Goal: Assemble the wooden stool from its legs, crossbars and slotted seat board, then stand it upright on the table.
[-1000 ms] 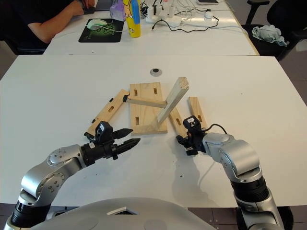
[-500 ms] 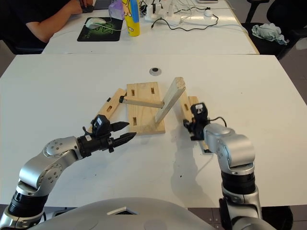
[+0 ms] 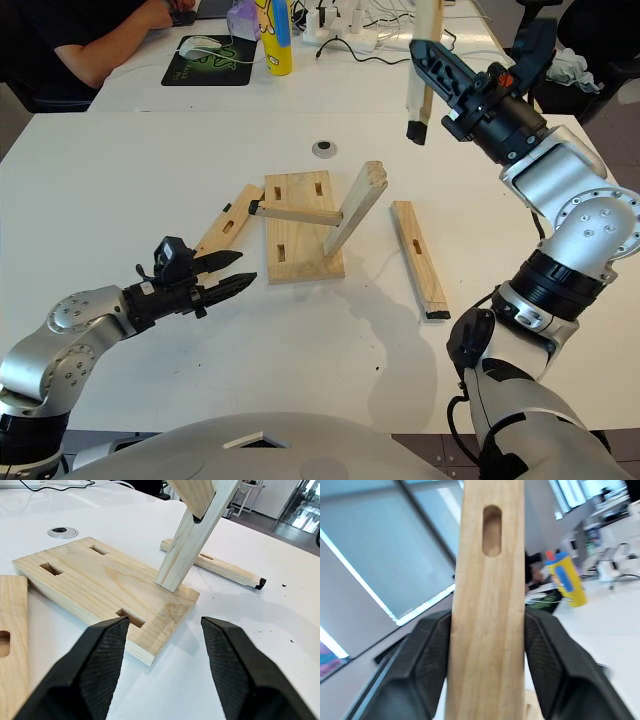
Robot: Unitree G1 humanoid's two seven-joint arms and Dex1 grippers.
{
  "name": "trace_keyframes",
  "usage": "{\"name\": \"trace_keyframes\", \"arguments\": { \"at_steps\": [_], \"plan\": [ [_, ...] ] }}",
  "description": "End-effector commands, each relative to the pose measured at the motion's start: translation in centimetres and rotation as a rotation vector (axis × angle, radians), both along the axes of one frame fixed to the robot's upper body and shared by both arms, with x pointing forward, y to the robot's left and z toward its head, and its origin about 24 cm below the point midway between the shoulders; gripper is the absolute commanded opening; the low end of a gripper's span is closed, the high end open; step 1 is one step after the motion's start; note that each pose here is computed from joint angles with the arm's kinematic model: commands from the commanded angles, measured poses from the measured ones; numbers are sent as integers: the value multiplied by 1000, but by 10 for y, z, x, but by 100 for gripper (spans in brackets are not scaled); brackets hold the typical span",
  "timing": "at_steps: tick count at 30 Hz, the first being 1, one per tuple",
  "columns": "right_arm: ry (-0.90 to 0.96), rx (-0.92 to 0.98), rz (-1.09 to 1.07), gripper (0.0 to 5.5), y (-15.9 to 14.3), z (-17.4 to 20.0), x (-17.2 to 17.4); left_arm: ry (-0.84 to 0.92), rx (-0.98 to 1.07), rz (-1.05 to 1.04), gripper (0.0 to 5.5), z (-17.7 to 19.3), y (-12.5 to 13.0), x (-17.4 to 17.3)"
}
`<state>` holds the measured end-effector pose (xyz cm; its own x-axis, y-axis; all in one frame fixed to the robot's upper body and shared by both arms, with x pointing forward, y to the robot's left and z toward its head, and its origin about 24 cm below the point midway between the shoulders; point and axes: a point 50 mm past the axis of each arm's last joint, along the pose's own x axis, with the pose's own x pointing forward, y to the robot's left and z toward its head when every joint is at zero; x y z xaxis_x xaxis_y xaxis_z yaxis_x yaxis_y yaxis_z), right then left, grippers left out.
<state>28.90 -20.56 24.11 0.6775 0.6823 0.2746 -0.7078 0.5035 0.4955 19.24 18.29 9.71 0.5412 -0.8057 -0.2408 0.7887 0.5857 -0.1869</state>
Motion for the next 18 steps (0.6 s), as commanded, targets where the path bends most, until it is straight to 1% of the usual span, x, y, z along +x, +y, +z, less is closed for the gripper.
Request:
{"name": "trace_keyframes", "arguments": {
  "at_steps": [1,6,8,10,12,15,18],
  "plan": [
    [-217,96,596,211,18,52,-54,11,-65,-12,269,30,37,-2],
    [-191,119,768,211,20,43,-76,15,-147,-33,269,51,50,2],
    [-193,114,796,211,20,39,-81,18,-166,-38,269,55,53,4],
    [-143,65,839,211,23,27,-89,17,-204,-39,269,61,57,4],
    [-48,-9,866,211,32,11,-97,12,-248,-47,269,69,59,3],
    [90,-150,790,211,48,-21,-96,-11,-324,-88,269,89,56,2],
    [137,-180,725,210,58,-45,-95,-15,-355,-139,269,103,51,0]
  ]
}}
